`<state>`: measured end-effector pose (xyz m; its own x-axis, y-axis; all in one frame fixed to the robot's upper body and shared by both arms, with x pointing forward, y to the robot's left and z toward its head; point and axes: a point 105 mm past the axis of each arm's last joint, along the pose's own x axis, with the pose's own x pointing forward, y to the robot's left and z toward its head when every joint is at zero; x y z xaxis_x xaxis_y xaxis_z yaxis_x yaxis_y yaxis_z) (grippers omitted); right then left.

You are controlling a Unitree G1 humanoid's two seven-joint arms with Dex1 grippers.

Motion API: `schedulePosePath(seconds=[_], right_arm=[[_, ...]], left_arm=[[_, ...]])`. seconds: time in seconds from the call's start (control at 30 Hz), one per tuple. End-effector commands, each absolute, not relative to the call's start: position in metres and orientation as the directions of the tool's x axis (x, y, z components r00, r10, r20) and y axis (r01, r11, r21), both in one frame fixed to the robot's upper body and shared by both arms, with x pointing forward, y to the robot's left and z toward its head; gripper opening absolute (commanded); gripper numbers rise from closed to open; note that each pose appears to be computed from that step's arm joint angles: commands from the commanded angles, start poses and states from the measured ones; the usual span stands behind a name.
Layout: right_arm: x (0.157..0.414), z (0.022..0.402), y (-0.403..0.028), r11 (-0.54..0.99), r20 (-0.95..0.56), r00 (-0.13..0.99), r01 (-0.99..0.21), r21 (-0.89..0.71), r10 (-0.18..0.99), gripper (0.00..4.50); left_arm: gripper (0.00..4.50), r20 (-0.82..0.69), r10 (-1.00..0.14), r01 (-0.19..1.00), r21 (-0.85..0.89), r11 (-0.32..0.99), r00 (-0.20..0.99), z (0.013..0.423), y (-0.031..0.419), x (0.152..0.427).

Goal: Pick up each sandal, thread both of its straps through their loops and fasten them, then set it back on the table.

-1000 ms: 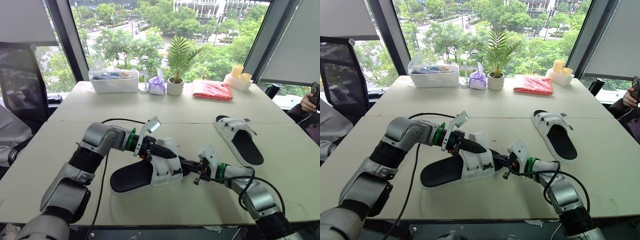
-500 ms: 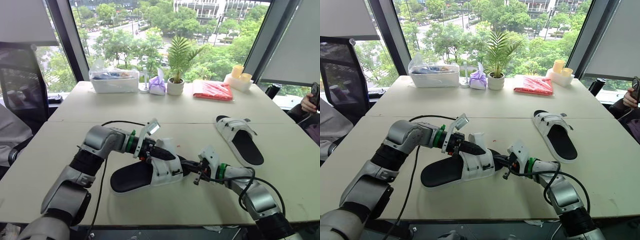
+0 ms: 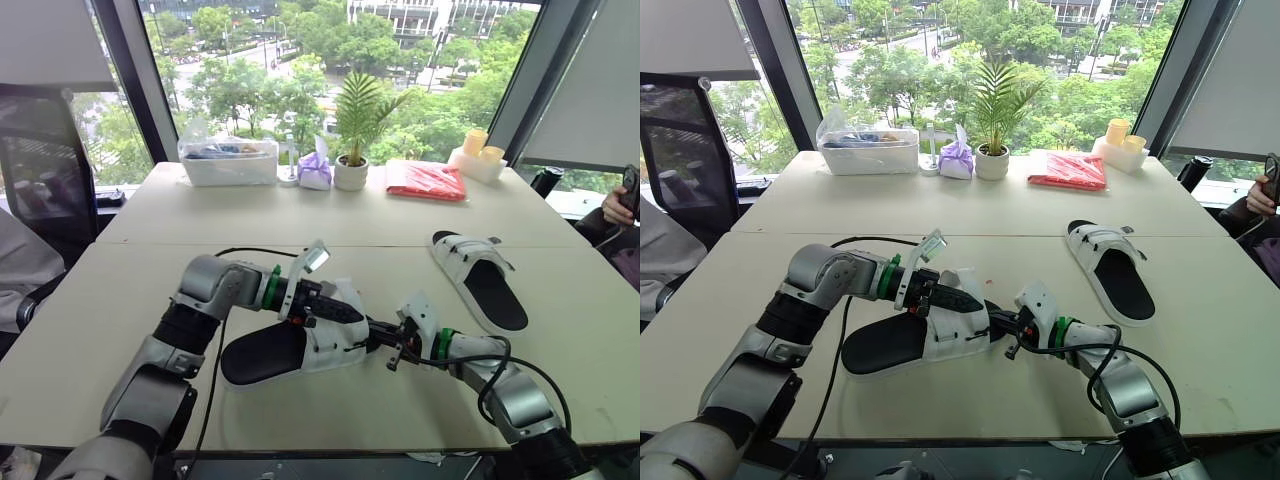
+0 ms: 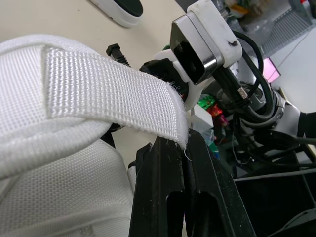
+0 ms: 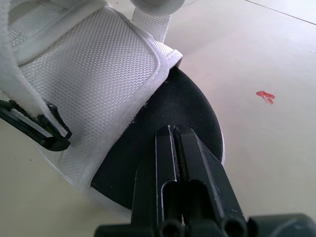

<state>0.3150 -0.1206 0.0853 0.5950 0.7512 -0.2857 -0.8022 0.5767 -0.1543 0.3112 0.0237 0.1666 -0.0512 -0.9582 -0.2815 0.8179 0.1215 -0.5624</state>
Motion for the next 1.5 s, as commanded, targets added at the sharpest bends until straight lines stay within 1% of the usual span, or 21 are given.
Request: schedulePosePath(seconds=[0.03,0.23,0.43,0.6,0.7,0.87,0.97,1.1,1.23,1.37,1.5], right_arm=[[0.31,0.064,-0.126,0.584,-0.364,0.582,-0.803,-0.118,0.727,0.0],[0.311,0.065,-0.125,0.586,-0.361,0.584,-0.802,-0.119,0.727,0.0],[0.311,0.064,-0.125,0.588,-0.36,0.586,-0.801,-0.117,0.726,0.0],[0.312,0.064,-0.124,0.589,-0.357,0.587,-0.8,-0.116,0.726,0.0],[0.312,0.064,-0.124,0.589,-0.358,0.587,-0.8,-0.115,0.726,0.0],[0.312,0.064,-0.123,0.588,-0.356,0.585,-0.801,-0.112,0.728,0.0],[0.312,0.064,-0.123,0.588,-0.354,0.585,-0.801,-0.111,0.729,0.0],[0.312,0.063,-0.122,0.591,-0.352,0.587,-0.799,-0.11,0.729,0.0],[0.311,0.063,-0.122,0.593,-0.35,0.589,-0.798,-0.109,0.728,0.0],[0.31,0.063,-0.121,0.595,-0.348,0.591,-0.796,-0.108,0.728,0.0],[0.309,0.063,-0.121,0.597,-0.346,0.592,-0.795,-0.105,0.728,0.0]], left_arm=[[0.03,-0.266,-0.962,0.834,-0.542,0.101,-0.056,0.177,0.024,0.309],[0.03,-0.333,-0.942,0.848,-0.51,0.144,-0.041,0.16,0.03,0.309],[0.03,-0.353,-0.934,0.851,-0.504,0.148,-0.047,0.154,0.033,0.307],[0.03,-0.454,-0.891,0.904,-0.373,0.21,0.019,0.138,0.037,0.317],[0.03,-0.479,-0.878,0.94,-0.293,0.175,0.015,0.139,0.038,0.319],[0.03,-0.445,-0.895,0.97,-0.223,0.1,-0.01,0.158,0.031,0.321],[0.03,-0.439,-0.897,0.984,-0.177,0.024,-0.057,0.168,0.025,0.315],[0.03,-0.467,-0.877,0.99,-0.131,-0.052,-0.108,0.17,0.024,0.308],[0.03,-0.493,-0.856,0.987,-0.126,-0.103,-0.152,0.168,0.026,0.302],[0.03,-0.582,-0.809,0.996,-0.039,-0.079,-0.087,0.154,0.03,0.311],[0.03,-0.604,-0.794,0.994,0.027,-0.105,-0.067,0.154,0.029,0.316]])
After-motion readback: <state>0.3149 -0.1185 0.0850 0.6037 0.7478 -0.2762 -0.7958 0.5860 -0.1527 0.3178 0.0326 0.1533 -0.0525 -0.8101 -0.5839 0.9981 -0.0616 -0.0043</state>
